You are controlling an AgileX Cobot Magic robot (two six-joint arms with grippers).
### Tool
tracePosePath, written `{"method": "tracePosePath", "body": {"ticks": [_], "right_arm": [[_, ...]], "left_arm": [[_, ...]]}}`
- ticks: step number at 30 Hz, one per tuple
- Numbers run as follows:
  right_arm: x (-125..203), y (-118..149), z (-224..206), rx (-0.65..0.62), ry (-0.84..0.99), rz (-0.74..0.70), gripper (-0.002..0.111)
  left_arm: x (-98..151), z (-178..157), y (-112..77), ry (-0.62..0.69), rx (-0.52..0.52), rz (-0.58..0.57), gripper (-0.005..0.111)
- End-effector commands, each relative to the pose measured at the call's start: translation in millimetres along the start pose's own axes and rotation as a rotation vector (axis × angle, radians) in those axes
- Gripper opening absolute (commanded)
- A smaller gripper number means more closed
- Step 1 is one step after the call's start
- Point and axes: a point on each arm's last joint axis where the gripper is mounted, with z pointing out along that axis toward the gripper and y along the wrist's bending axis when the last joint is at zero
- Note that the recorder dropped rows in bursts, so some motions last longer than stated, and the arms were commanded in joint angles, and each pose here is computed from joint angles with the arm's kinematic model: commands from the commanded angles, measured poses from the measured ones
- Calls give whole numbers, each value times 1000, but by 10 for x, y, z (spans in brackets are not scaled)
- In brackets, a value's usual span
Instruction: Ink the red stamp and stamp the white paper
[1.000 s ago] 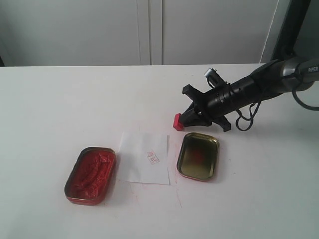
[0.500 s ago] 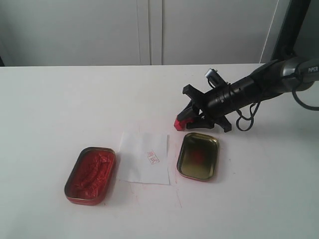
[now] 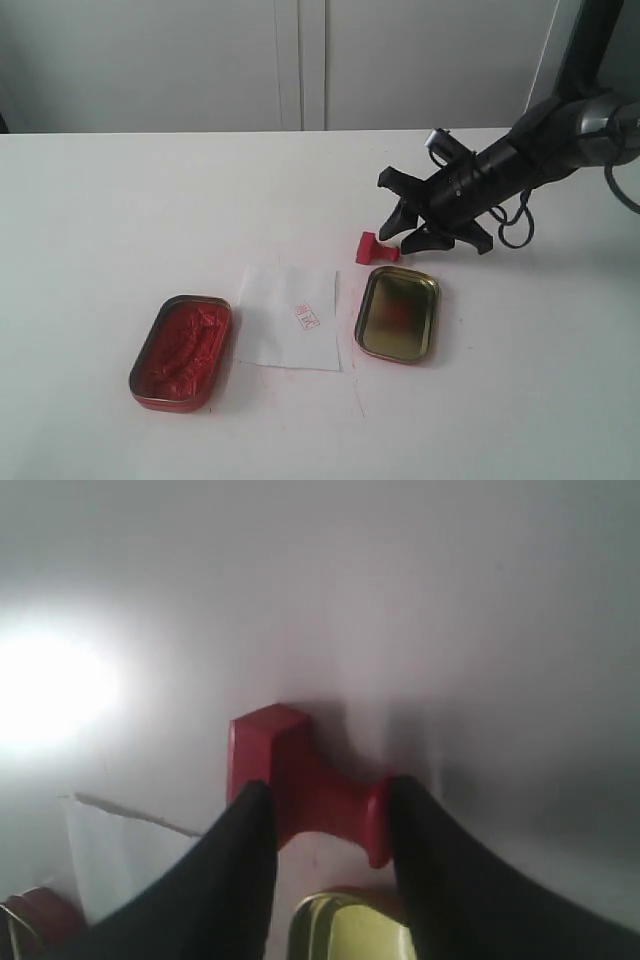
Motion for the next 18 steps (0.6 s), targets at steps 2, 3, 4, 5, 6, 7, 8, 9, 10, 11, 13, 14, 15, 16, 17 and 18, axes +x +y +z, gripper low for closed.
{"method": "tracePosePath", "body": {"ticks": [2,3,4,5,6,7,8,9,10,11,13,14,15,16,17,18], "right_arm": [[-33,60,-207,59,-49,-30,37],[-41,85,-254,65,-62,-45,37],[-41,104,-293,72,-67,-60,37],[-40,116,-325,79,-69,-68,36],[-35,129,-360,89,-68,-80,33],[-27,139,-392,100,-63,-95,29],[-17,146,-417,109,-56,-99,25],[-5,140,-437,128,-45,-104,19],[4,140,-468,147,-39,-107,13],[9,138,-498,168,-37,-111,9],[24,125,-548,210,-27,-115,0],[30,125,-569,223,-24,-116,0],[37,123,-589,236,-18,-124,0],[44,130,-614,244,-15,-132,0],[50,137,-629,246,-11,-136,0],[59,144,-646,248,-4,-139,0]], "left_arm": [[10,2,-2,1,1,0,0],[10,2,-2,1,1,0,0],[10,2,-2,1,1,0,0],[10,2,-2,1,1,0,0],[10,2,-2,1,1,0,0],[10,2,-2,1,1,0,0],[10,2,-2,1,1,0,0],[10,2,-2,1,1,0,0],[10,2,-2,1,1,0,0],[10,2,-2,1,1,0,0],[10,2,-2,1,1,0,0],[10,2,-2,1,1,0,0],[10,2,-2,1,1,0,0],[10,2,-2,1,1,0,0],[10,2,-2,1,1,0,0],[10,2,-2,1,1,0,0]]}}
